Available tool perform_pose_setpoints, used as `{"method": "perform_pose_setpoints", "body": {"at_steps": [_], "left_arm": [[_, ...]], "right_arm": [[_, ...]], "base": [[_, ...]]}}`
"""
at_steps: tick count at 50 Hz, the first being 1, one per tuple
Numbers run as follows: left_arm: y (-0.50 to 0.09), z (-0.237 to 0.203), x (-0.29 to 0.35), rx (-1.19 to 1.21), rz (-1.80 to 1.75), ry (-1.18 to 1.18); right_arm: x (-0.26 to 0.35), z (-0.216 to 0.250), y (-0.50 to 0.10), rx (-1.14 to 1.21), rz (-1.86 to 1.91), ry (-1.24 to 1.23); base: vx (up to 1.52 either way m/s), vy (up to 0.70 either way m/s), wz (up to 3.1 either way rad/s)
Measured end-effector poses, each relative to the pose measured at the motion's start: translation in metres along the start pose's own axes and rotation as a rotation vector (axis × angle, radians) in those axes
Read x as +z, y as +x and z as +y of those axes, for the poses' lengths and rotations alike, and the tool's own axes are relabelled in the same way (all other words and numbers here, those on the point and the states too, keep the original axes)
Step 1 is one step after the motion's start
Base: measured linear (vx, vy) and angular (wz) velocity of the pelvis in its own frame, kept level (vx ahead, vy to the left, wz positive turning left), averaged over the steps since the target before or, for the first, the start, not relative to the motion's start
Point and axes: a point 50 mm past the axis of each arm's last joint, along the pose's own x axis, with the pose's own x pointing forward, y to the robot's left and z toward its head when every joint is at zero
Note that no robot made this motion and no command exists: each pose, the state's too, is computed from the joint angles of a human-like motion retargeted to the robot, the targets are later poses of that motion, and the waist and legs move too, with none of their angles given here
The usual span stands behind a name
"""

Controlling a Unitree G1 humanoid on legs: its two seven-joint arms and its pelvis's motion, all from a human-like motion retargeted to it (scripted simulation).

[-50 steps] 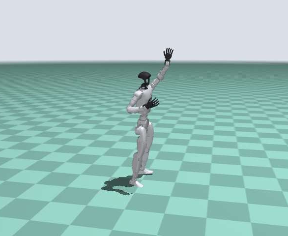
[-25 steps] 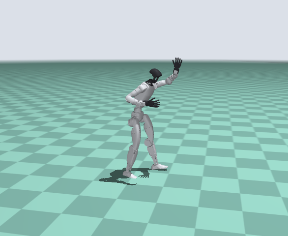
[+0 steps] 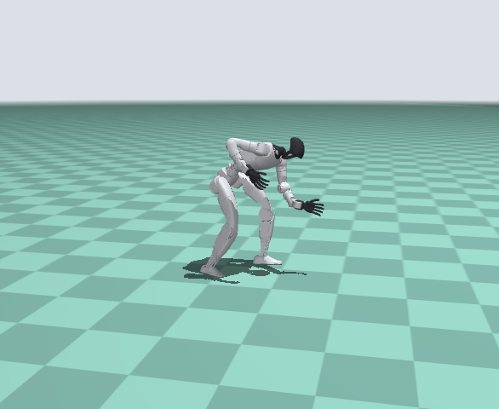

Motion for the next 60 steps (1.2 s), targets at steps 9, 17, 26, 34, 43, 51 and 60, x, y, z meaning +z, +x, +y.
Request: {"method": "perform_pose_setpoints", "body": {"at_steps": [9, 17, 26, 34, 43, 51, 60], "left_arm": [[-0.041, 0.044, -0.088, -0.145, 0.360, 0.310], [-0.030, 0.079, -0.098, 0.042, 0.500, 0.220], [0.004, 0.079, -0.081, 0.039, 0.456, 0.185], [0.033, 0.061, -0.056, -0.018, 0.360, 0.157], [0.026, 0.086, -0.067, -0.024, 0.400, 0.171], [0.022, 0.090, -0.068, -0.017, 0.450, 0.153], [0.046, 0.062, -0.032, -0.182, 0.303, 0.148]], "right_arm": [[0.020, -0.002, -0.001, -0.067, -0.064, 0.118], [0.014, 0.007, 0.000, -0.070, -0.016, 0.269], [0.017, 0.003, 0.001, -0.063, -0.005, 0.231], [0.021, 0.001, 0.005, -0.055, -0.051, 0.129], [0.002, 0.001, 0.000, -0.057, 0.015, 0.129], [-0.015, -0.006, 0.000, -0.078, 0.104, -0.067], [-0.026, -0.006, -0.001, -0.083, 0.123, -0.024]], "base": [[0.00, 0.06, 0.13], [0.00, 0.01, 0.07], [-0.03, 0.01, 0.10], [0.07, -0.03, -1.03], [0.10, -0.06, 0.12], [0.20, -0.06, 0.01], [0.23, -0.05, -0.15]]}}
